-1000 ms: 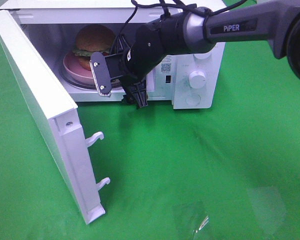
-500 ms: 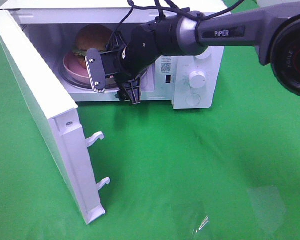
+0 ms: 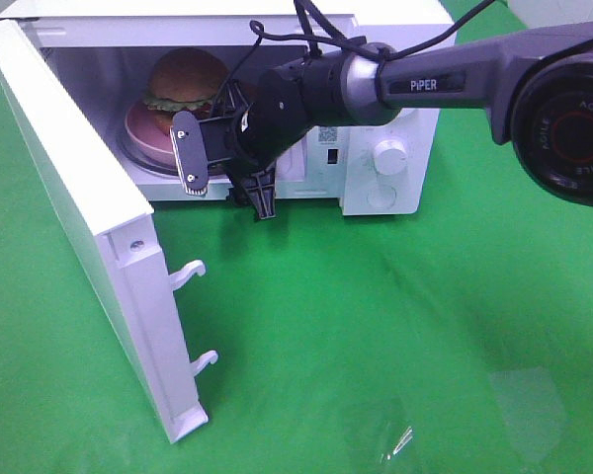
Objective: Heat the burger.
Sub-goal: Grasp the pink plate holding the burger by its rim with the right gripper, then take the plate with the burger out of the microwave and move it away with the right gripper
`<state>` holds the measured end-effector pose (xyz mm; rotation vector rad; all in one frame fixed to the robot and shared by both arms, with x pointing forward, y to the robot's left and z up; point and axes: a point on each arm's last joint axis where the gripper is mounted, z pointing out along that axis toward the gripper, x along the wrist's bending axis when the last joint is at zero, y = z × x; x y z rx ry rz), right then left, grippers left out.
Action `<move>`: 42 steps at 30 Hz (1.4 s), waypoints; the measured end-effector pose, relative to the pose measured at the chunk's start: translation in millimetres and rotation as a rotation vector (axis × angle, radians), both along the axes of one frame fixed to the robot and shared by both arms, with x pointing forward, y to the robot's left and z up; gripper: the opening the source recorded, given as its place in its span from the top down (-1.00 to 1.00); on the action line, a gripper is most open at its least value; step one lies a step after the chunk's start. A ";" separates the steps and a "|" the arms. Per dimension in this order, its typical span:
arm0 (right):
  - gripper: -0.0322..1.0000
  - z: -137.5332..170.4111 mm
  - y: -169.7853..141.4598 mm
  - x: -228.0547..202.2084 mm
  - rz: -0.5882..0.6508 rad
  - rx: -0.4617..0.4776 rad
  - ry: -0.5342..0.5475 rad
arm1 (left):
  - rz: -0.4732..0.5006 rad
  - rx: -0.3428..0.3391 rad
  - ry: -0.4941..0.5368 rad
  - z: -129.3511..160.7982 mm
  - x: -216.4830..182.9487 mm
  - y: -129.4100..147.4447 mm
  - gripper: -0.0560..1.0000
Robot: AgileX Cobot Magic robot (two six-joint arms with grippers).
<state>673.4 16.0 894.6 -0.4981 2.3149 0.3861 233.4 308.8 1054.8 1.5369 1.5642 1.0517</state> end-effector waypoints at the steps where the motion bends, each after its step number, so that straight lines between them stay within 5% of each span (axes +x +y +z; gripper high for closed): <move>1: -0.51 0.0 0.0 0.0 0.000 0.000 0.000 | 0.000 0.000 0.000 0.0 0.0 0.0 -0.96; 10: -0.02 -3.9 0.2 -1.0 -0.014 0.011 0.029 | 0.000 0.000 0.000 0.0 0.0 0.0 -0.96; 11: 0.22 -2.2 1.1 -2.9 -0.015 0.011 0.041 | 0.000 0.000 0.000 0.0 0.0 0.0 -0.96; 12: 0.22 -2.2 1.1 -2.9 -0.015 0.011 0.041 | 0.000 0.000 0.000 0.0 0.0 0.0 -0.96; 14: 0.72 5.0 3.5 -7.0 -0.010 0.006 0.054 | 0.000 0.000 0.000 0.0 0.0 0.0 -0.96; 42: 0.74 36.5 -11.2 -43.3 0.119 -0.130 0.158 | 0.000 0.000 0.000 0.0 0.0 0.0 -0.96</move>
